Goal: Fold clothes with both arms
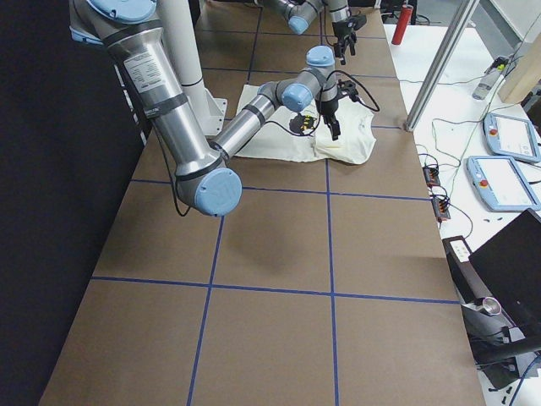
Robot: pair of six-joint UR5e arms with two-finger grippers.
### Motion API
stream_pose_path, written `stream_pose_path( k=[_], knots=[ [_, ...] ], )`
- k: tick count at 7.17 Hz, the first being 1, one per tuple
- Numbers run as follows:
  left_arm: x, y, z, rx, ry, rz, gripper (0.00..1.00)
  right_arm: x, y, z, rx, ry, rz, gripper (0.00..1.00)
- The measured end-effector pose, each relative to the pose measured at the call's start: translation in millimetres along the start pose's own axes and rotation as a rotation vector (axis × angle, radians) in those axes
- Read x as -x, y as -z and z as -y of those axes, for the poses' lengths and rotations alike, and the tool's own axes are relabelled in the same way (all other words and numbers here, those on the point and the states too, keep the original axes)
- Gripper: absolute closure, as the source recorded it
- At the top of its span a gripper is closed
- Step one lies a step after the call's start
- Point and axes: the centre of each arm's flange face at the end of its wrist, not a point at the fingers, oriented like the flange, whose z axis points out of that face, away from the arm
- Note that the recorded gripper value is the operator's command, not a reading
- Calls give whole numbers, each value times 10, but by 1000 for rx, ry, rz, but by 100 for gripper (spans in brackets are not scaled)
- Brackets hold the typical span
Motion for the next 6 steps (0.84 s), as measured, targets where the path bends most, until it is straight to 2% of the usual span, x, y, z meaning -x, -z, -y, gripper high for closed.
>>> stream_pose_path(
  k=[2,3,6],
  knots=[
    [857,187,-279,26,-47,35,0,710,-335,73,-11,64,-93,15],
    [1095,266,-366,35,-75,37,0,1042,-528,134,-19,87,-141,16],
    [1252,310,-459,46,-88,27,0,1867,-1036,27,-62,178,-275,22]
  ],
)
